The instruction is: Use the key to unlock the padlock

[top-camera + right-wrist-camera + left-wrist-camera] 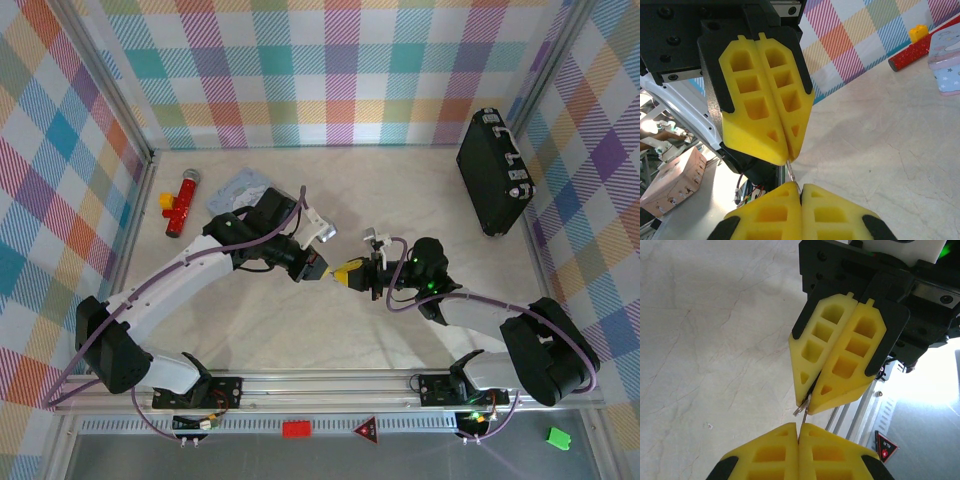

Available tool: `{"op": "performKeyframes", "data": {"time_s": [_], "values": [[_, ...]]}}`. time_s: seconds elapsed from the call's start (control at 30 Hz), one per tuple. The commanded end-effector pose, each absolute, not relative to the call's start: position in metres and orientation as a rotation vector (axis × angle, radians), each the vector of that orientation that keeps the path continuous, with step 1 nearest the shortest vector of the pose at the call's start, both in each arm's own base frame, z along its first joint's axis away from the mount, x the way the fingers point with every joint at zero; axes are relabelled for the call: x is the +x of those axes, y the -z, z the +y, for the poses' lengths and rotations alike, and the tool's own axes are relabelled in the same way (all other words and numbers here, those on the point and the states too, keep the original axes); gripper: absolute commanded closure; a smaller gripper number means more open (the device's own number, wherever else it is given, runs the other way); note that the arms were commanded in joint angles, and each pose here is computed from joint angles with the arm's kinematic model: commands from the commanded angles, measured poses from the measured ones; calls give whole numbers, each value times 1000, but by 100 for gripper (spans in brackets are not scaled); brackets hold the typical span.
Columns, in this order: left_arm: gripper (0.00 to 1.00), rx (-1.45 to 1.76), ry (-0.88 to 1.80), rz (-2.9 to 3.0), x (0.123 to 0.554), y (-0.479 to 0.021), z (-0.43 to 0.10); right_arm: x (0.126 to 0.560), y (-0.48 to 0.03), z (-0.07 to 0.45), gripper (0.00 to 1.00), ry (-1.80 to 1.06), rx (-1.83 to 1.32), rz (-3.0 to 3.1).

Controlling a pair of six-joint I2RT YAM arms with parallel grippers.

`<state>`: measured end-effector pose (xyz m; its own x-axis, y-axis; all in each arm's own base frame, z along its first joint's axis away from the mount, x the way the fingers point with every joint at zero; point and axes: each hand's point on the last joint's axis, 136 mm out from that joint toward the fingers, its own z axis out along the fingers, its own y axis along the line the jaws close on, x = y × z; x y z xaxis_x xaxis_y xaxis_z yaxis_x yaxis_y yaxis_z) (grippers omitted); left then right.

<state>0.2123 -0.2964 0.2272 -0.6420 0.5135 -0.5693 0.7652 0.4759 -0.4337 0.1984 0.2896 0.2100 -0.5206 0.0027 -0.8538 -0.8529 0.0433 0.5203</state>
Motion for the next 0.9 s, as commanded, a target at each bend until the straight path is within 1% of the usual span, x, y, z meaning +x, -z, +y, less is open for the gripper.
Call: {"op": "performKeyframes", "data": {"time_s": [0.0,0.1,0.23,0.27,0.3,0.33,0.4,0.43,0.5,0.53,0.73,0.87], "values": [[100,1056,959,2300,218,-245,-295,195,-226,293,100,-1561,-922,1554],[99,1030,946,2286,222,-247,-293,196,-226,292,100,-1551,-904,1564],[88,891,852,2205,240,-259,-279,208,-221,288,100,-1492,-813,1638],[82,827,828,2162,245,-265,-271,213,-219,286,100,-1467,-775,1663],[79,753,802,2118,252,-272,-262,217,-216,283,100,-1440,-734,1696],[73,687,802,2081,256,-277,-255,221,-214,281,100,-1420,-698,1726],[51,523,786,2006,262,-285,-231,228,-213,275,100,-1372,-614,1789],[41,440,776,1954,268,-293,-221,232,-205,271,100,-1347,-562,1856],[22,266,736,1930,276,-286,-195,241,-199,260,100,-1275,-437,1944],[20,206,724,1934,279,-280,-187,242,-196,255,100,-1255,-395,1980],[19,-121,609,2041,311,-226,-154,240,-181,230,100,-1179,-133,2136],[19,-257,534,2039,338,-197,-147,234,-183,227,100,-1205,-98,2148]]}}
